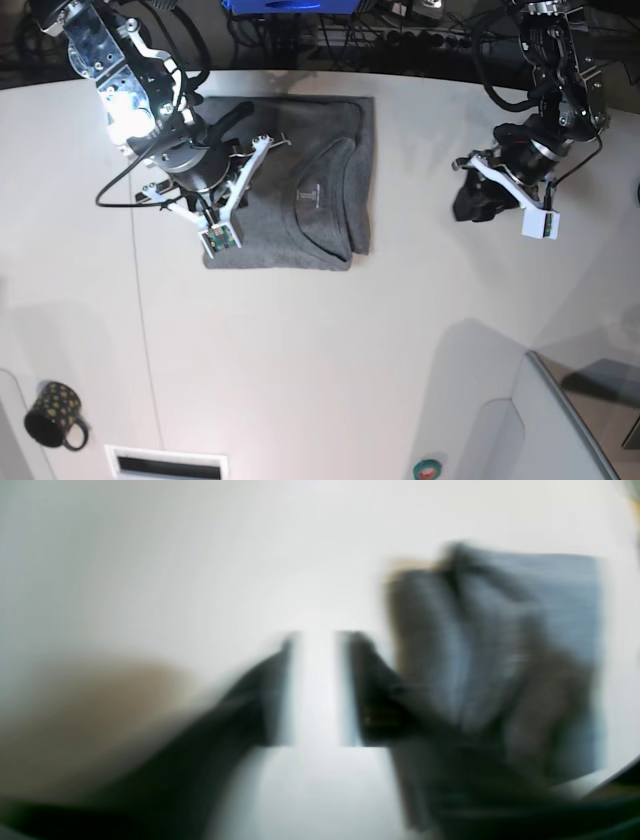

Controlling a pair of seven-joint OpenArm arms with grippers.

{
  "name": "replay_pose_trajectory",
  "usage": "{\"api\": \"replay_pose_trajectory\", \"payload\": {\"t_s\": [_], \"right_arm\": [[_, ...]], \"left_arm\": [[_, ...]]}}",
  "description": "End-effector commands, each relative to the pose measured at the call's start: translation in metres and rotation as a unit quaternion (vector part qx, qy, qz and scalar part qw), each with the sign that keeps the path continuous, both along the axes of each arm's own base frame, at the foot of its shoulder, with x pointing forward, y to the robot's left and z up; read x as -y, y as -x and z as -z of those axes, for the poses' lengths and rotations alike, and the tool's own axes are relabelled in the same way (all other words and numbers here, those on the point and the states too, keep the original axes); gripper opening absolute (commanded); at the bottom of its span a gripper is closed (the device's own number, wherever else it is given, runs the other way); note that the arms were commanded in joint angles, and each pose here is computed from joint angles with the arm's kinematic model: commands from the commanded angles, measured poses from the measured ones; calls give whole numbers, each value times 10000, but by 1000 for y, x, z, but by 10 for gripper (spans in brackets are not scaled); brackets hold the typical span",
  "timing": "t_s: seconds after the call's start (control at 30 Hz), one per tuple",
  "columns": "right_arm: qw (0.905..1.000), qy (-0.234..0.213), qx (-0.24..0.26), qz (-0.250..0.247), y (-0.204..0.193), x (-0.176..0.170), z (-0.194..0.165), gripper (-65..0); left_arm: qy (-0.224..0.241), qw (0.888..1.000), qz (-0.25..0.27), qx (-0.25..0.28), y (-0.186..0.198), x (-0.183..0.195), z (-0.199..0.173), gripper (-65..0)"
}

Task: Layout the t-shirt on the table in an organized manner, then fold the t-shirt properly
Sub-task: 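Lower the left gripper and grasp the shirt's collar corner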

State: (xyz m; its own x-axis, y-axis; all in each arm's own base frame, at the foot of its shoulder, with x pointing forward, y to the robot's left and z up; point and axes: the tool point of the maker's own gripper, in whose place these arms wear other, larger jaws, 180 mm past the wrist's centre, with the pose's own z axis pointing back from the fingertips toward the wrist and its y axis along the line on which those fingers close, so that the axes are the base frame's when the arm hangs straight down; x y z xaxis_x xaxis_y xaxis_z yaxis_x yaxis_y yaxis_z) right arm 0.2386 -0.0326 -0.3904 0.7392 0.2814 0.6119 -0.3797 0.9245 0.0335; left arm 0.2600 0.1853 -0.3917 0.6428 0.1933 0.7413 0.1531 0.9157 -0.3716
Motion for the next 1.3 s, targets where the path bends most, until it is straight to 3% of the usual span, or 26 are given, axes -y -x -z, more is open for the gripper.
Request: {"api": "replay_pose_trajectory", "payload": {"t_s": [0.0, 0.07, 0.2, 0.3, 0.57, 0.97, 1.27], "right_arm": [[9997, -70, 215, -19, -8, -2, -10, -650], [9998, -70, 200, -19, -6, -2, -9, -650], [9998, -71, 190, -26, -5, -2, -8, -650], [9998, -71, 190, -26, -5, -2, -8, -650], [9998, 27, 190, -44, -5, 5, -7, -650], [9998, 41, 188, -30, -6, 6, -6, -650], [9998, 57, 208, -2, -7, 9, -7, -650]], "left_arm": [[100, 9999, 107, -9, 2, 7, 2, -209], [344, 9989, 265, -167, 1, 25, 14, 0], [656, 9932, 810, -518, 6, 64, 41, 0], [950, 9884, 1086, -466, 9, 87, 53, 0], [1340, 9802, 1283, -695, 25, 123, 83, 0], [1612, 9745, 1029, -1176, 21, 141, 119, 0], [1566, 9749, 932, -1277, 2, 134, 126, -583]]}}
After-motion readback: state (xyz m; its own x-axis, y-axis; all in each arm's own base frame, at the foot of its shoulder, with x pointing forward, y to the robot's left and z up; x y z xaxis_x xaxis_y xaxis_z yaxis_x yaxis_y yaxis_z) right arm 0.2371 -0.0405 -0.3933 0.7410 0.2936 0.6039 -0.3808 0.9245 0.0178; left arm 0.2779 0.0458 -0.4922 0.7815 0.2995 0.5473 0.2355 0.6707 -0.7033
